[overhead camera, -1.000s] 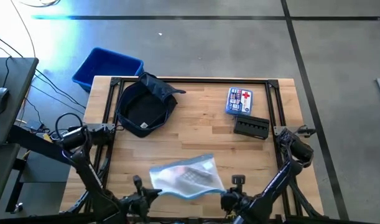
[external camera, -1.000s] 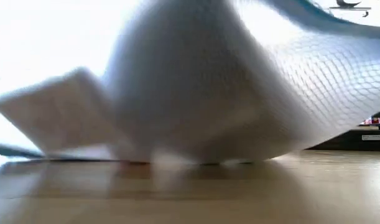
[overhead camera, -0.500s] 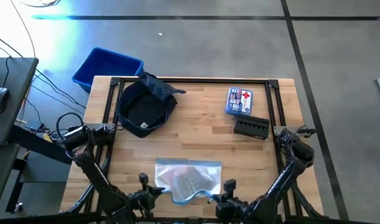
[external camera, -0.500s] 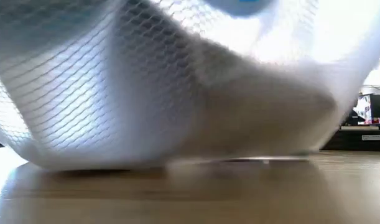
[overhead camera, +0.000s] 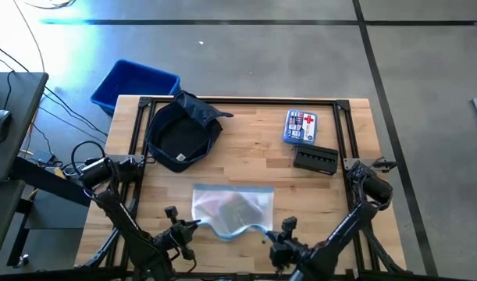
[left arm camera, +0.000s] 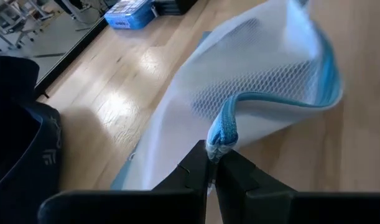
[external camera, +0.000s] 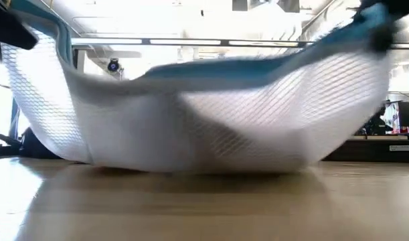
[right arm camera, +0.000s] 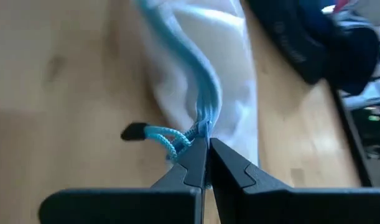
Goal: Unpack backpack
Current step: Close the transparent zip bag
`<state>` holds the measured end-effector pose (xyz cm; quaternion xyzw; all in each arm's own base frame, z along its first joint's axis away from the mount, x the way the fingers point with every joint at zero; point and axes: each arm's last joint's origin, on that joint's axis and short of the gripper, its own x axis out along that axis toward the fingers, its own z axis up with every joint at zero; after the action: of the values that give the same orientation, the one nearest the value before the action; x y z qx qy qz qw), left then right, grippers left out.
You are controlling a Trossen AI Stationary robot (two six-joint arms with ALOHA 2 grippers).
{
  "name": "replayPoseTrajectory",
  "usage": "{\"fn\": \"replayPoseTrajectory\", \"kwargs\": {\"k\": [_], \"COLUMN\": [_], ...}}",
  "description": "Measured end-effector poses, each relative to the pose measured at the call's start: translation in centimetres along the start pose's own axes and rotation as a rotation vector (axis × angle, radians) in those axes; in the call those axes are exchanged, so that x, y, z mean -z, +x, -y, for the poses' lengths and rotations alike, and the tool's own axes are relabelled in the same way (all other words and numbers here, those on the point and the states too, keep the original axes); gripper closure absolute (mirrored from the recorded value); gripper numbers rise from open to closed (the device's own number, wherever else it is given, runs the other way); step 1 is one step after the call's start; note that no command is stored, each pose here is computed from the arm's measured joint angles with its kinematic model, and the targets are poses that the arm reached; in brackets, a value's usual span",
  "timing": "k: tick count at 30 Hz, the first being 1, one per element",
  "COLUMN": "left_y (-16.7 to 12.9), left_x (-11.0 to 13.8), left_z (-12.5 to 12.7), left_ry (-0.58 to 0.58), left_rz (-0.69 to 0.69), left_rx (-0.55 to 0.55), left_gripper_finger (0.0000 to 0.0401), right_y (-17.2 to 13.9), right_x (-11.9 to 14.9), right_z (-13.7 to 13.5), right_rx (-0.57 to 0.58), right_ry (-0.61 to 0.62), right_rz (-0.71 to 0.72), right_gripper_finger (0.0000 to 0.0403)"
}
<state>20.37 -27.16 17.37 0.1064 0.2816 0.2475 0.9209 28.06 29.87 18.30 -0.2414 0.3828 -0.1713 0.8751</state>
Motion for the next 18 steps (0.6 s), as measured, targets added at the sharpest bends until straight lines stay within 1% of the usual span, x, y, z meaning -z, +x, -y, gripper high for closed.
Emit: {"fn": "replayPoseTrajectory", "kwargs": {"k": [2, 3, 6, 7, 9, 11, 13, 15, 16, 18], "left_y": [0.0, 0.1, 0.1, 0.1, 0.1, 0.1, 0.1, 0.1, 0.1, 0.1], "left_x": [0.0, 0.0, -0.1, -0.1, -0.1, -0.1, -0.1, -0.1, 0.0, 0.0], "left_z": [0.0, 0.0, 0.0, 0.0, 0.0, 0.0, 0.0, 0.0, 0.0, 0.0], "left_ry": [-0.003, -0.004, -0.008, -0.008, -0.009, -0.011, -0.013, -0.019, -0.021, -0.020], "left_rz": [0.000, 0.001, 0.002, 0.004, 0.006, 0.005, 0.005, 0.005, 0.004, 0.003], "left_rx": [-0.001, -0.002, -0.003, -0.004, -0.004, -0.004, -0.004, -0.003, -0.002, -0.003], "left_gripper_finger": [0.0401, 0.0401, 0.0401, 0.0401, 0.0401, 0.0401, 0.0401, 0.0401, 0.0401, 0.0401], "right_y": [0.9, 1.3, 2.1, 2.3, 2.6, 3.0, 3.4, 3.8, 4.0, 4.4], "right_x": [-0.1, -0.3, -1.5, -2.1, -3.1, -3.8, -4.3, -4.2, -3.9, -3.0], "right_z": [0.0, -0.1, -0.7, -1.0, -1.7, -2.2, -2.5, -2.5, -2.5, -2.4], "right_rx": [0.035, 0.035, -0.014, -0.053, -0.170, -0.320, -0.483, -0.597, -0.628, -0.644], "right_ry": [0.022, 0.035, 0.051, 0.041, 0.010, -0.020, -0.022, -0.015, -0.005, 0.015], "right_rz": [0.045, 0.066, 0.134, 0.162, 0.225, 0.289, 0.332, 0.301, 0.256, 0.141], "right_gripper_finger": [0.0403, 0.0403, 0.0403, 0.0403, 0.0403, 0.0403, 0.0403, 0.0403, 0.0403, 0.0403]}}
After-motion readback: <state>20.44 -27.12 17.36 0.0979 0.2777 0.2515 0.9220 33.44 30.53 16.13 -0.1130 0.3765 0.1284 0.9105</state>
